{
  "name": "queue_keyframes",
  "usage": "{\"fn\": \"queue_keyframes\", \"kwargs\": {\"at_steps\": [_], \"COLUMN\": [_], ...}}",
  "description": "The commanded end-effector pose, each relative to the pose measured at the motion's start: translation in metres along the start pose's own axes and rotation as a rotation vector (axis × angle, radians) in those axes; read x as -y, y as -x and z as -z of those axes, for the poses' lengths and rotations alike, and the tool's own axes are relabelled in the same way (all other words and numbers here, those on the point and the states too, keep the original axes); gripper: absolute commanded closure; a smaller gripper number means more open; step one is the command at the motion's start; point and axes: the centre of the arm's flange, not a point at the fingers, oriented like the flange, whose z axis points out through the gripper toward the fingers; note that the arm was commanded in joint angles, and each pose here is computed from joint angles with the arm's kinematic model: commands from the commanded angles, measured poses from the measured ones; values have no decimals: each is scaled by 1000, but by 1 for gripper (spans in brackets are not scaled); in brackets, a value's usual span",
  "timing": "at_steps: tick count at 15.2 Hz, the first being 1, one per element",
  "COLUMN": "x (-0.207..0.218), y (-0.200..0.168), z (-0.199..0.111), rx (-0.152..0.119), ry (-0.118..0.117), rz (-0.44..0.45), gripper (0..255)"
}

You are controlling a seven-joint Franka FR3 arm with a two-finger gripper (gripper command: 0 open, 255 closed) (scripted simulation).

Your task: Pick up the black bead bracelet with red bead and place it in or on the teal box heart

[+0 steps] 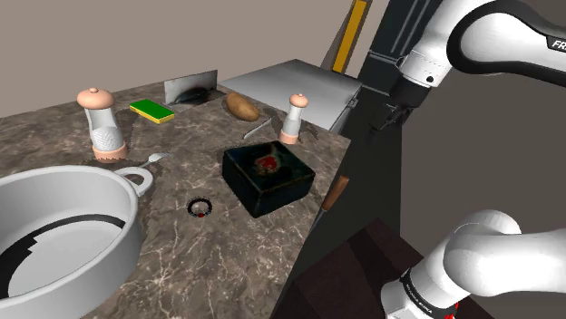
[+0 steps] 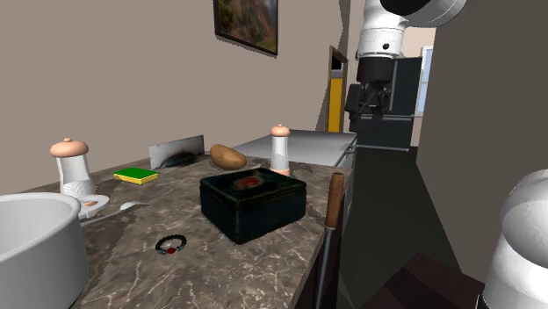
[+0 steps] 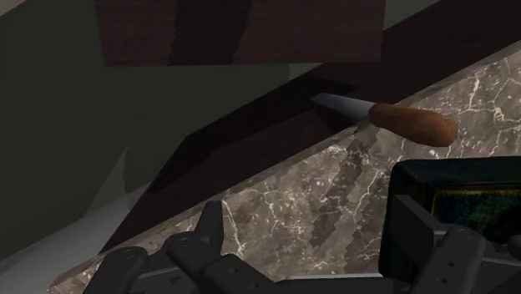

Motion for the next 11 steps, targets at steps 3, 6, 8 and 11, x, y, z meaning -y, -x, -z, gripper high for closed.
{"fn": "queue_keyframes", "kwargs": {"at_steps": [3,6,8,11], "x": [15,40,59,88], "y": [-20,-48,-65,-88], "z": [-10,-25,-35,-50], "rx": [5,11,16,23], "ry": [1,1,2,3], "rz": [68,170,239,341], "gripper": [0,0,0,0]}}
